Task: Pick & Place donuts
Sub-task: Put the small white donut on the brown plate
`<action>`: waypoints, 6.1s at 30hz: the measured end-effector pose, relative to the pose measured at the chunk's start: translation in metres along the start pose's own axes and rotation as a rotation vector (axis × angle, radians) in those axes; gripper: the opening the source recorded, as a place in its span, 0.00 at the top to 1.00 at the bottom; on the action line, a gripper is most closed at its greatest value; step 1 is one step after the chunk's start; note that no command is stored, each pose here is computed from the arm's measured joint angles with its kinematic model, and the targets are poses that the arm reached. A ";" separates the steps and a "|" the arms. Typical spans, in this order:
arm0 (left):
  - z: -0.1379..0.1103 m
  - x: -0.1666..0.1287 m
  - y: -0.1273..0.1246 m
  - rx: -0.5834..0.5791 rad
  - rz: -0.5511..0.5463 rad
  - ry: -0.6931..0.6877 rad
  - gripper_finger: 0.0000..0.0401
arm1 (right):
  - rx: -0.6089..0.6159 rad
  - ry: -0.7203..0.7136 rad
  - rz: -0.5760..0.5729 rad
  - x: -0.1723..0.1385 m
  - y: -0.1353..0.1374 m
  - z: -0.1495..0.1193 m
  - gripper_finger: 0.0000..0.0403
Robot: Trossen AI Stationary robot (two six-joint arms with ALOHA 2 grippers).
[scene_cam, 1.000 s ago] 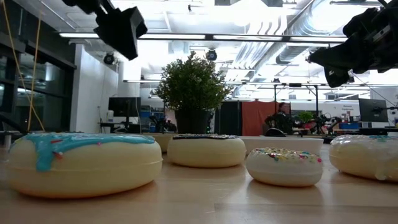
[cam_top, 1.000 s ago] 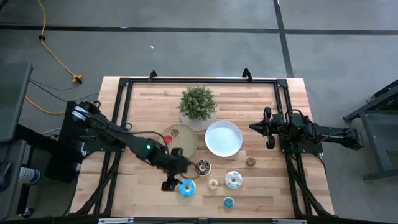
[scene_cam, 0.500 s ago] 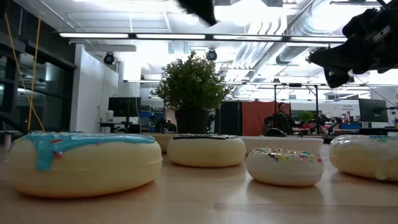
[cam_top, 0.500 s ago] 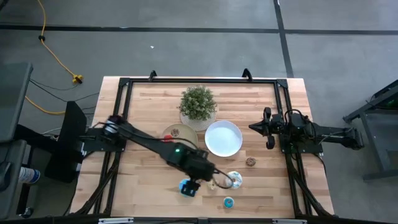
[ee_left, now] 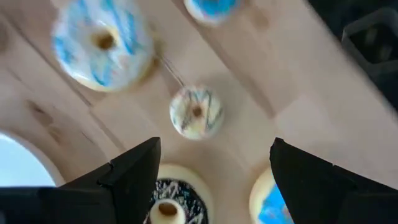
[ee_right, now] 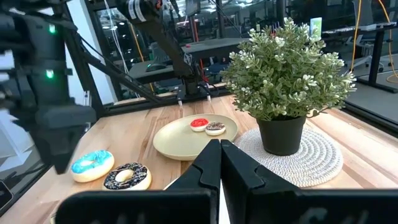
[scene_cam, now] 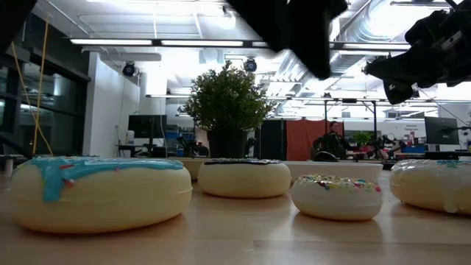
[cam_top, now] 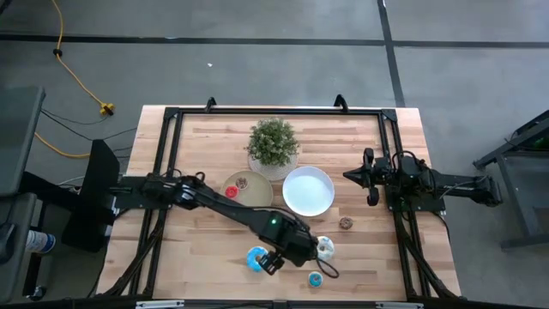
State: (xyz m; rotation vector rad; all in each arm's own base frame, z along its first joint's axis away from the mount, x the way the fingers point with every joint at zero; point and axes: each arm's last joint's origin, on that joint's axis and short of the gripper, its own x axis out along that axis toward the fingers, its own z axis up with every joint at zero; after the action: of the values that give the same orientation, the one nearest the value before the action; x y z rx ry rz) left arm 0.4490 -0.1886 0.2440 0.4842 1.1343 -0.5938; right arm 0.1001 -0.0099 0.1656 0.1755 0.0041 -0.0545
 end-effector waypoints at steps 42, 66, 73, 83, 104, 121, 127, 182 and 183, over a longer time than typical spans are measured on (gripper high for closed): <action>-0.001 0.060 0.015 0.307 0.005 -0.007 0.27 | 0.001 0.009 -0.002 0.001 0.000 -0.001 1.00; -0.006 0.066 0.020 0.394 -0.034 -0.001 0.27 | 0.001 0.008 -0.002 0.001 0.000 -0.001 1.00; -0.005 0.066 0.019 0.403 -0.060 -0.028 0.27 | 0.000 0.008 -0.002 0.001 0.000 -0.001 1.00; -0.004 0.073 0.020 0.421 -0.055 -0.039 0.27 | 0.001 0.008 -0.002 0.001 0.000 -0.001 1.00; -0.009 0.076 0.028 0.400 -0.090 -0.043 0.27 | 0.000 0.008 -0.002 0.001 0.000 -0.001 1.00; -0.015 0.088 0.027 0.382 -0.083 -0.037 0.27 | 0.000 0.008 -0.002 0.001 0.000 -0.001 1.00; -0.015 0.088 0.027 0.372 -0.084 -0.033 0.27 | 0.000 0.008 -0.002 0.001 0.000 -0.001 1.00; -0.033 -0.045 0.037 -0.593 0.072 0.065 0.49 | 0.001 0.017 -0.005 0.001 0.000 -0.001 1.00; -0.034 -0.049 0.039 -0.598 0.085 0.022 0.49 | 0.001 0.017 -0.004 0.001 0.000 -0.001 1.00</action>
State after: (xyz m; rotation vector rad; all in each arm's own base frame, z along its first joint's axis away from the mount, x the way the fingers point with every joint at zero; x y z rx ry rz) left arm 0.4364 -0.1283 0.2799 0.0218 1.2387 -0.1556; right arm 0.1011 -0.0101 0.1642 0.1771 0.0210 -0.0574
